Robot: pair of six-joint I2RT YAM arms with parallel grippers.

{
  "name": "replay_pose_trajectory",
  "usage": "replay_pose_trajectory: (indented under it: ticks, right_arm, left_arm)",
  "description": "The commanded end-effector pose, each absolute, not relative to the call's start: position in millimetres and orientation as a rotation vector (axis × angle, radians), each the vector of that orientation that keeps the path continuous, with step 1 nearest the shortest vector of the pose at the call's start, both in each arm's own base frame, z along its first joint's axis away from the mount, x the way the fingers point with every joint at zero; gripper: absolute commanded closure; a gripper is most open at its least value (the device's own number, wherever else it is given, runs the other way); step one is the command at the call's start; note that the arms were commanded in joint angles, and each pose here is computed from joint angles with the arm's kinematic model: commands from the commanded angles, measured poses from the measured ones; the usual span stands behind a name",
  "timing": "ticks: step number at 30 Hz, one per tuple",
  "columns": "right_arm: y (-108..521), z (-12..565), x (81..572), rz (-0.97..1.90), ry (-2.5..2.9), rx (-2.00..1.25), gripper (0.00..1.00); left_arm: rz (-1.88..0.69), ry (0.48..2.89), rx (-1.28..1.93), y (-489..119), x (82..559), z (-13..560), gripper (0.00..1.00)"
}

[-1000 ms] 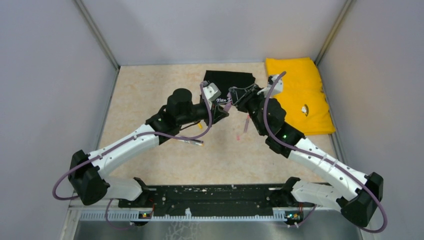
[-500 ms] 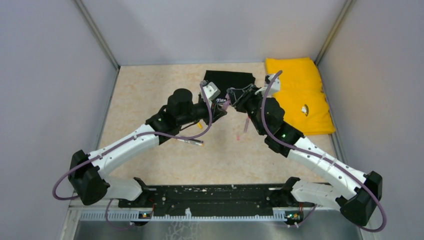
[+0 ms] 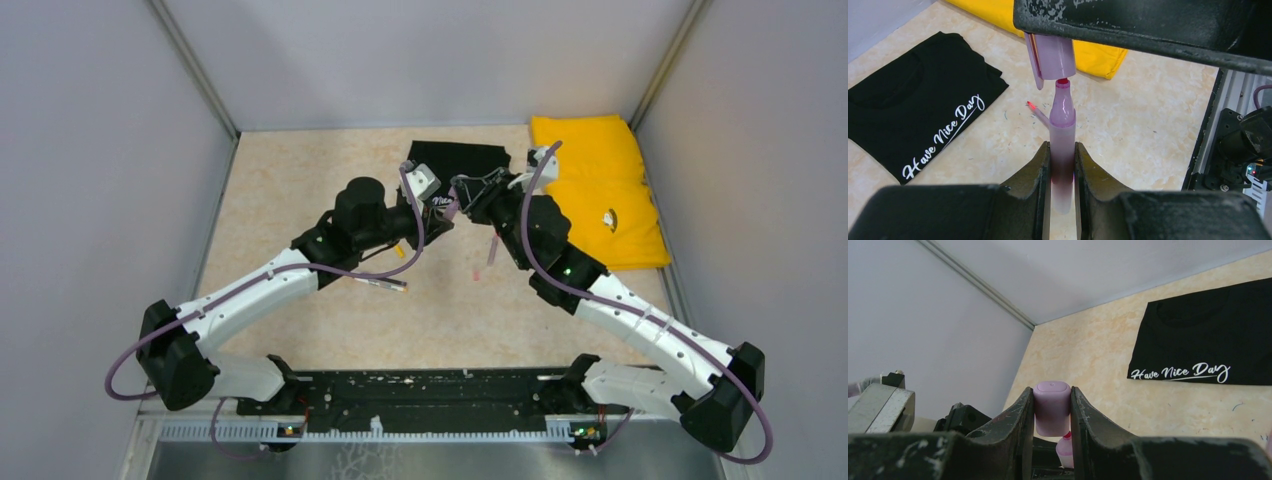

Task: Insert the pens into the pen caps

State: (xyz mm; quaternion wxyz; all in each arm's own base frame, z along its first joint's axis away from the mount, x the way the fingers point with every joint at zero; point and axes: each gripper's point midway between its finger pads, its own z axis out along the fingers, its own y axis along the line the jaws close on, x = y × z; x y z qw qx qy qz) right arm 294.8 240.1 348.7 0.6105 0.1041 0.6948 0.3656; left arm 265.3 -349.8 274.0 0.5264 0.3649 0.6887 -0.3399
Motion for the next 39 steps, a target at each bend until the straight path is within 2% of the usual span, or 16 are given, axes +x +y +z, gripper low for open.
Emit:
replay_pose_trajectory:
  ticks: [1,20,39]
  right_arm:
    - [243,375,289,0.904,1.526,0.200,1.00]
    - [242,345,291,0.836,1.583,0.169,1.00]
    - [283,329,273,0.892,1.533,0.012,1.00]
  left_arm:
    - [-0.807,1.613,0.865,-349,265,286,1.00]
    - [-0.794,1.603,0.847,-345,265,290,1.00]
    - [-0.813,1.639,0.740,-341,270,291,1.00]
